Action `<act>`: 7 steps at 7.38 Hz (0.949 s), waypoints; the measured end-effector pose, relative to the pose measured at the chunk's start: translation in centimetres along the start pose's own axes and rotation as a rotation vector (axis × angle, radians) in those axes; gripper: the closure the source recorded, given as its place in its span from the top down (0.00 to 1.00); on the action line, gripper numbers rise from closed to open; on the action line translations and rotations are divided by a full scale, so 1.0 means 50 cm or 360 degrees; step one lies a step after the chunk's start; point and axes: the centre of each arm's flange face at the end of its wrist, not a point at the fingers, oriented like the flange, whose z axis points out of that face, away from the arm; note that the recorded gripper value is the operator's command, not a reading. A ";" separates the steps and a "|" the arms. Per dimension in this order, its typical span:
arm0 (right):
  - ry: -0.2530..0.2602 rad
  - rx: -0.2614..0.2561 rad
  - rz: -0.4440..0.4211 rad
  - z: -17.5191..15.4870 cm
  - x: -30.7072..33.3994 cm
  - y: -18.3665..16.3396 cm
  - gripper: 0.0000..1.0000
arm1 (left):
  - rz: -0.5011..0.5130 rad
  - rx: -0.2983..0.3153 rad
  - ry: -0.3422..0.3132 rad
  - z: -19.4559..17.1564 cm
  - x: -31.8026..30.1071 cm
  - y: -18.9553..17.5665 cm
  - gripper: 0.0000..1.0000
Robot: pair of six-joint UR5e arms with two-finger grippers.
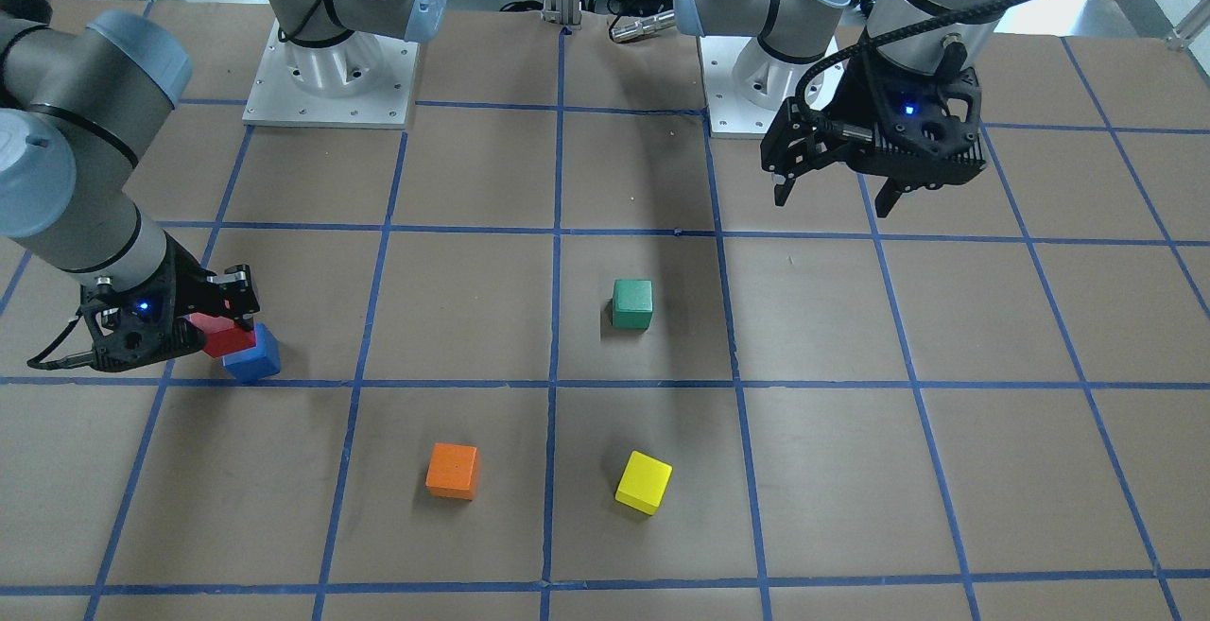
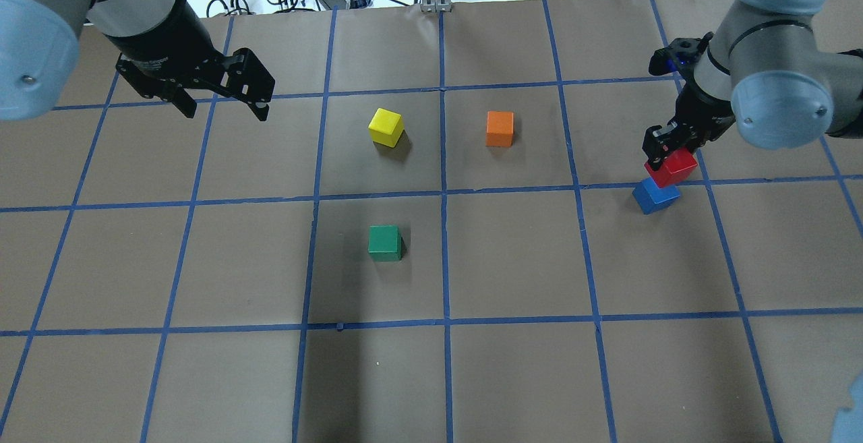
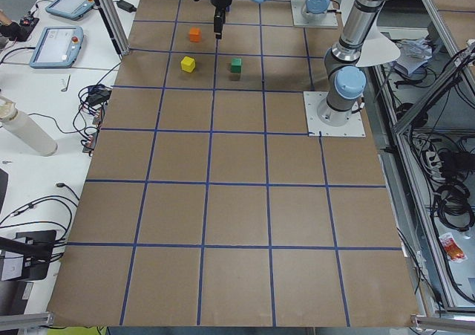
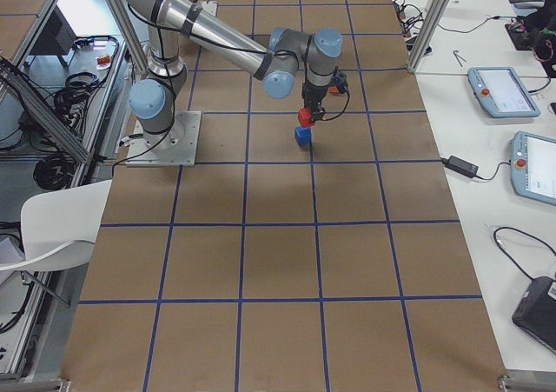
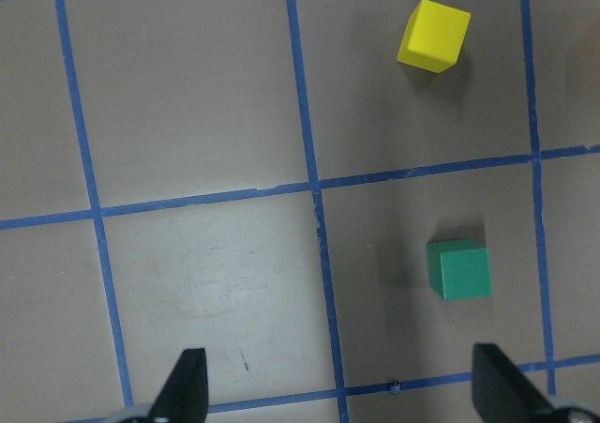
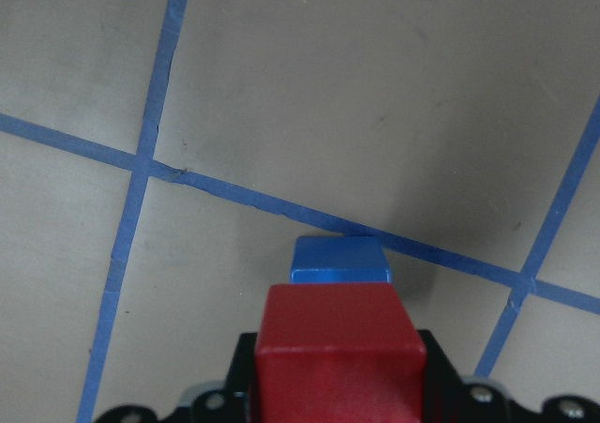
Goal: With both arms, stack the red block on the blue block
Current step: 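Carry the red cube with the right gripper above the blue cube, then lower the red cube onto the blue cube with the right gripper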
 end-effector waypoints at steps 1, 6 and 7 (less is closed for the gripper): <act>0.0014 0.0012 -0.0004 0.010 0.000 0.001 0.00 | 0.0003 -0.0002 0.0000 0.001 0.002 0.001 1.00; 0.0036 0.0017 -0.0001 0.045 0.006 -0.002 0.00 | 0.0013 -0.0017 0.0000 0.010 0.008 0.002 1.00; 0.0037 0.0016 0.0003 0.046 0.007 -0.002 0.00 | 0.0013 -0.0017 0.0000 0.010 0.008 0.002 1.00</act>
